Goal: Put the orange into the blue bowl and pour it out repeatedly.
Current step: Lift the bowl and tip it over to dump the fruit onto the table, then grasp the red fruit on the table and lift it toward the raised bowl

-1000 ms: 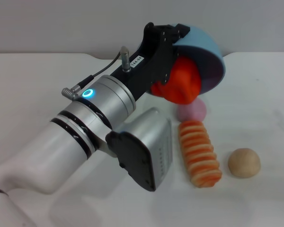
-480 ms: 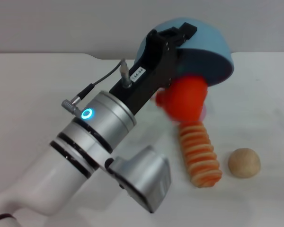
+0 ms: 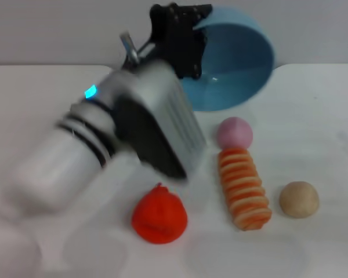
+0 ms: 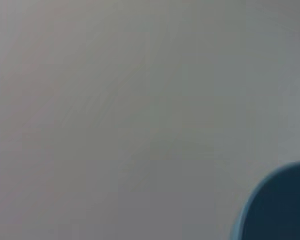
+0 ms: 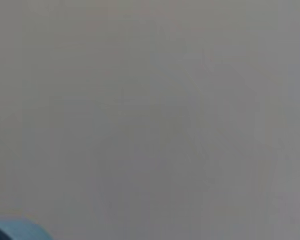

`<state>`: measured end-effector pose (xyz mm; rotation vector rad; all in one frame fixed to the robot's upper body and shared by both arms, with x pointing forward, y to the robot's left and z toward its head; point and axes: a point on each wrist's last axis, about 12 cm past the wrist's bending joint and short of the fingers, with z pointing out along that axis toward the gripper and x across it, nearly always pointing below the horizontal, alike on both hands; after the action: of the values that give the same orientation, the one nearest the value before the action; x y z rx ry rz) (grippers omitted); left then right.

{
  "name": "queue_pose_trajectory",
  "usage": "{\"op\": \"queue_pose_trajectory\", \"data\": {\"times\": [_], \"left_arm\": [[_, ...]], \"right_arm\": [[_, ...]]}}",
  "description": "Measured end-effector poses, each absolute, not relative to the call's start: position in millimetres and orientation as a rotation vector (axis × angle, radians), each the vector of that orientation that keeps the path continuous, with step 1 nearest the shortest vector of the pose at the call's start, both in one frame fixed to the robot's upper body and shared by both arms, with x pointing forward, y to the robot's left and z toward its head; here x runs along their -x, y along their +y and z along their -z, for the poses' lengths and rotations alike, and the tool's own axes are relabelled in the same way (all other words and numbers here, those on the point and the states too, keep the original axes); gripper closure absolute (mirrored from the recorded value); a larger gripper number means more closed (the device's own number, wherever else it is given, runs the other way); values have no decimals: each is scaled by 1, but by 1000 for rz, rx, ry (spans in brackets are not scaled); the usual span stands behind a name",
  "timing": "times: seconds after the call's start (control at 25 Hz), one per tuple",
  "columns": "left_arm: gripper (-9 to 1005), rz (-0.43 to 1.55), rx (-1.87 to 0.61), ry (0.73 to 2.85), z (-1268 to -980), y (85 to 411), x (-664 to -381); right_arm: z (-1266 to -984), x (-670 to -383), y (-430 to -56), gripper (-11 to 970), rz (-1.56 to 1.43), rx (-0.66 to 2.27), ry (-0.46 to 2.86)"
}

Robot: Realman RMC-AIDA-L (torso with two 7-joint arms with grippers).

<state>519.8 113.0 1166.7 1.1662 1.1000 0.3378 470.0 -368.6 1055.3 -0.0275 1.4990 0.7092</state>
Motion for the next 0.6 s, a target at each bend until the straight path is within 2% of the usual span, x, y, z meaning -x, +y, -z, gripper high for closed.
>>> {"op": "queue_pose_trajectory", "data": {"times": [0.08,0.28,0.44,0.56,0.6], "left_arm": [[997,-292,-1146,1143,-1170,116,-525],[997,0,-1028,1409,-1188,143,-557],[997,265,-949,1771,-1188,169,-594],[997,324,-948,1966,-1184,178,-606],[997,324,-948,1966,-1184,178,-606]], "right_arm": [[-1059,-471,-372,271,-745,9,1508],[-1067,-472,-378,270,-817,4,1551],[-1077,-481,-379,271,-900,65,1678],[-1086,-489,-377,273,-934,132,1774],[-1090,-494,-373,273,-970,174,1852]]}}
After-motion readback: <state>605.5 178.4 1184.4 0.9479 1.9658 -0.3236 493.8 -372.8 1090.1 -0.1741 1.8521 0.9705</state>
